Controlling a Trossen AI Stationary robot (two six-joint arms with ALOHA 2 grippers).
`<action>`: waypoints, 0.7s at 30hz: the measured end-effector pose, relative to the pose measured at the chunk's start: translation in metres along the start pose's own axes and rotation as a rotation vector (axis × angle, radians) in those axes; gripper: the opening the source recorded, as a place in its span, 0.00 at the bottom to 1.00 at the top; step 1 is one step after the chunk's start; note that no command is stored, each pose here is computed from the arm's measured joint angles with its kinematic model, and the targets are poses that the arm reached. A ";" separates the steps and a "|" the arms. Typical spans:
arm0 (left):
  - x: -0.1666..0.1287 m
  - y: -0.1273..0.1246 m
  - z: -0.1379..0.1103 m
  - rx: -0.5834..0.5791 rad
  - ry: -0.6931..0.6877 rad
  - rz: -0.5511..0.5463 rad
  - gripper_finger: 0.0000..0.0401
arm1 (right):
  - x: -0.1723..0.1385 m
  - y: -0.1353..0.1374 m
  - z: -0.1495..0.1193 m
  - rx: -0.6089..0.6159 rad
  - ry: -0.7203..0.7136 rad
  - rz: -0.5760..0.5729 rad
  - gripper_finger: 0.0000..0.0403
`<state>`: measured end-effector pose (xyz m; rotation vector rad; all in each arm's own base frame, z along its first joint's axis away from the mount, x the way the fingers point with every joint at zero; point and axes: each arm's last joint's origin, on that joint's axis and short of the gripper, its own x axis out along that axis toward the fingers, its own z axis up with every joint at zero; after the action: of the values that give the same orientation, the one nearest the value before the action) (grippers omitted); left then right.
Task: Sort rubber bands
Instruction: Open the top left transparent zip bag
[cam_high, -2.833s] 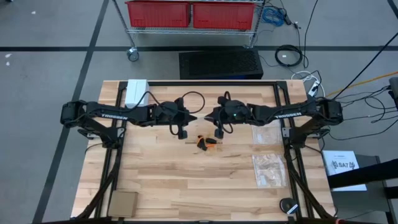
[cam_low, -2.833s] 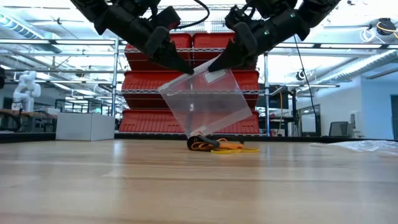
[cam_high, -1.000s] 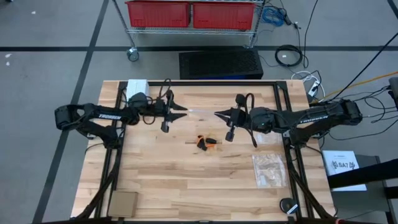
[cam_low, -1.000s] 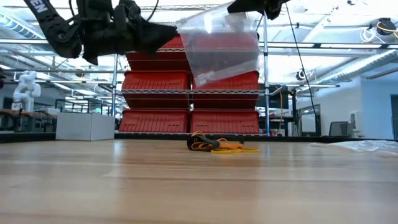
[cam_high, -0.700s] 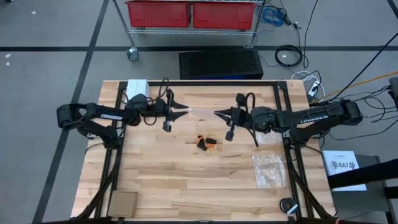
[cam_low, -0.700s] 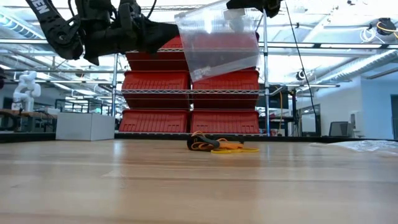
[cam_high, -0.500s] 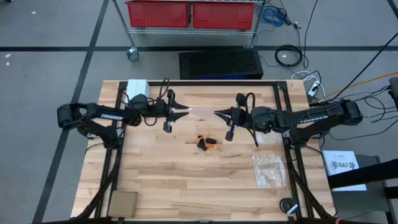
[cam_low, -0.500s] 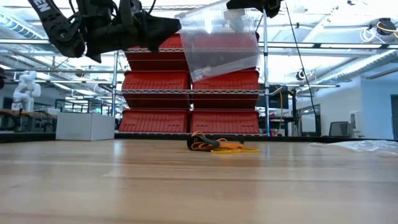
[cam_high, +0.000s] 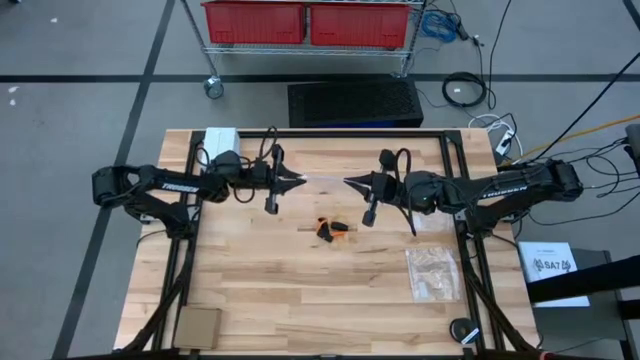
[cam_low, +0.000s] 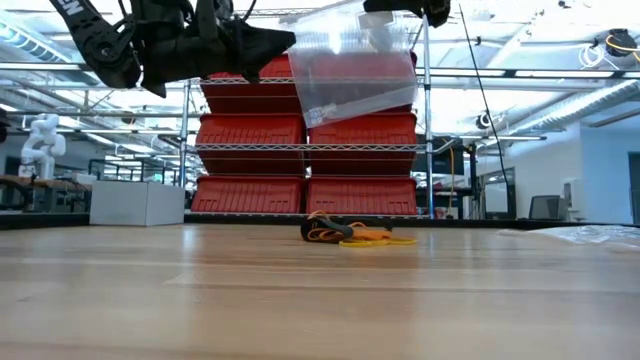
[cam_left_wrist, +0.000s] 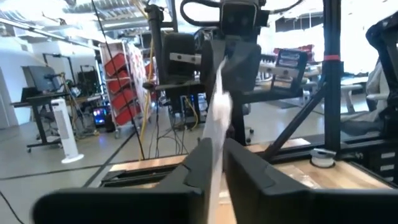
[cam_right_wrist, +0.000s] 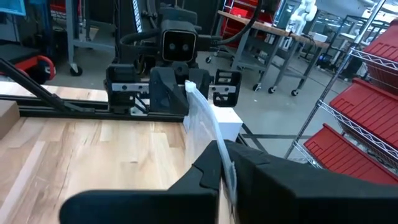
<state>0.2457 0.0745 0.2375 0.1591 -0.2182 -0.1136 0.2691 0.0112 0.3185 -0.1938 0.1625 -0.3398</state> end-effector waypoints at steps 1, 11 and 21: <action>0.000 0.000 0.000 0.001 -0.001 0.000 0.06 | 0.000 0.000 0.000 0.000 -0.001 0.000 0.00; 0.000 0.000 0.001 0.001 -0.008 0.000 0.03 | 0.000 0.000 0.000 -0.001 -0.002 0.000 0.00; 0.000 0.000 0.001 -0.006 -0.008 -0.001 0.06 | 0.000 0.000 -0.001 -0.003 0.008 0.001 0.00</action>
<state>0.2456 0.0741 0.2384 0.1526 -0.2262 -0.1154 0.2691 0.0112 0.3176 -0.1959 0.1708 -0.3395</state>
